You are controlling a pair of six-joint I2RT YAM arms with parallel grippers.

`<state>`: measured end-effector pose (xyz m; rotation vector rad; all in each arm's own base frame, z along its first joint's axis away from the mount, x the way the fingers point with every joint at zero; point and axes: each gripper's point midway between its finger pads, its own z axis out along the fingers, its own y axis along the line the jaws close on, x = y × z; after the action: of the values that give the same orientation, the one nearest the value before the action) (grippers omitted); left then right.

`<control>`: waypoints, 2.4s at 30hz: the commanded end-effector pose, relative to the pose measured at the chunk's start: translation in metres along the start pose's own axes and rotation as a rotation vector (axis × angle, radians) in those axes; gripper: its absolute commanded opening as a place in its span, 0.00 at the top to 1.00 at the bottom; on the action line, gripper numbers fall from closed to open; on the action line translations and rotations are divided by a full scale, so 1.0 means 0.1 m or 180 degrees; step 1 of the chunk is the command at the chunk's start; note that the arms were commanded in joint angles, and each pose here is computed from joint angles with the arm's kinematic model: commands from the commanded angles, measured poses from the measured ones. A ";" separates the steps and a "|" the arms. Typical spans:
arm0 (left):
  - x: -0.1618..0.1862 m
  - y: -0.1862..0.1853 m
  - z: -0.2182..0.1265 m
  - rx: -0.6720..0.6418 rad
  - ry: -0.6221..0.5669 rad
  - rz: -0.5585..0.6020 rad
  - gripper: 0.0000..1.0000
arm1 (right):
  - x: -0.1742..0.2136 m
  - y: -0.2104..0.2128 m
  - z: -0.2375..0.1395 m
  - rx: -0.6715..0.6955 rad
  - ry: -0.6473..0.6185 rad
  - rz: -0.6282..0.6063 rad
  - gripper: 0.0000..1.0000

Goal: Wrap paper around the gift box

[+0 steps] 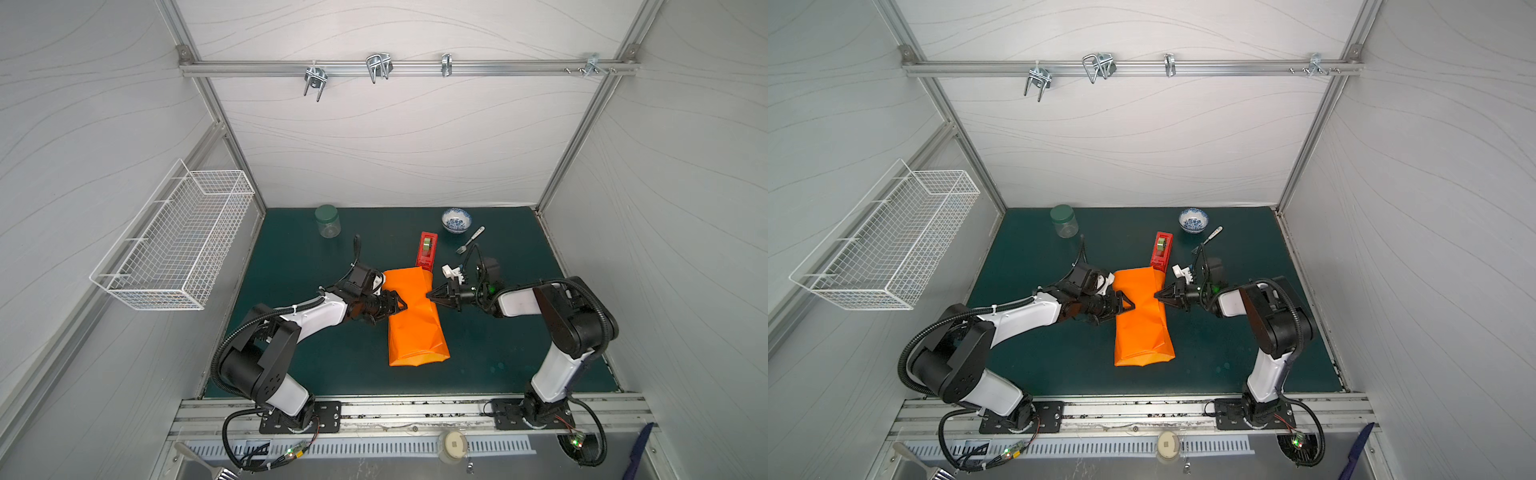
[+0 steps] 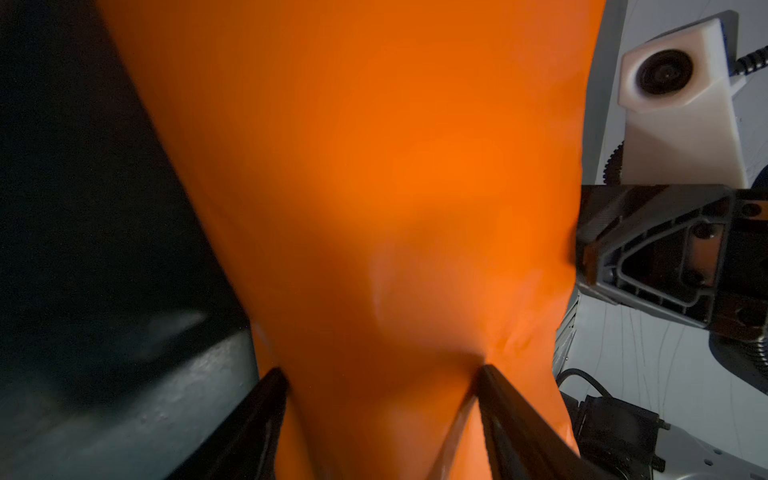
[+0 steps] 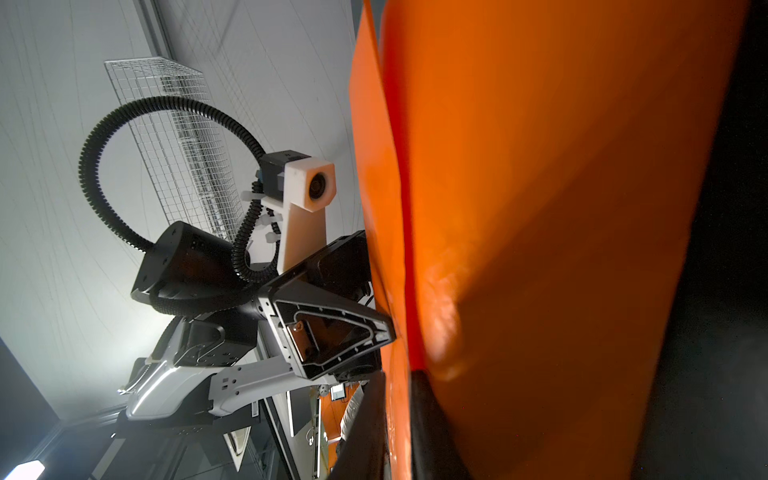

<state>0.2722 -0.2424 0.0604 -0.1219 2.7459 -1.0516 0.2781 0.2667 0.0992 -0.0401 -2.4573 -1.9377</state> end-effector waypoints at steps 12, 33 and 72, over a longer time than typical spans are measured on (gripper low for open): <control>0.29 0.50 0.03 -0.0601 0.0235 -0.0134 0.27 | -0.02 -0.16 -0.24 0.0962 -0.0193 -0.0474 0.74; 0.28 0.50 0.02 -0.0593 0.0227 -0.0130 0.27 | 0.09 -0.30 -0.04 0.0979 0.0070 -0.0480 0.67; 0.23 0.39 -0.01 -0.0473 0.0193 -0.0132 0.26 | 0.36 -0.43 -0.01 0.0930 0.0199 -0.0531 0.60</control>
<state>0.2717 -0.2398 0.0615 -0.1127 2.7413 -1.0334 0.2512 0.2577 0.0754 0.2327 -2.7487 -1.6445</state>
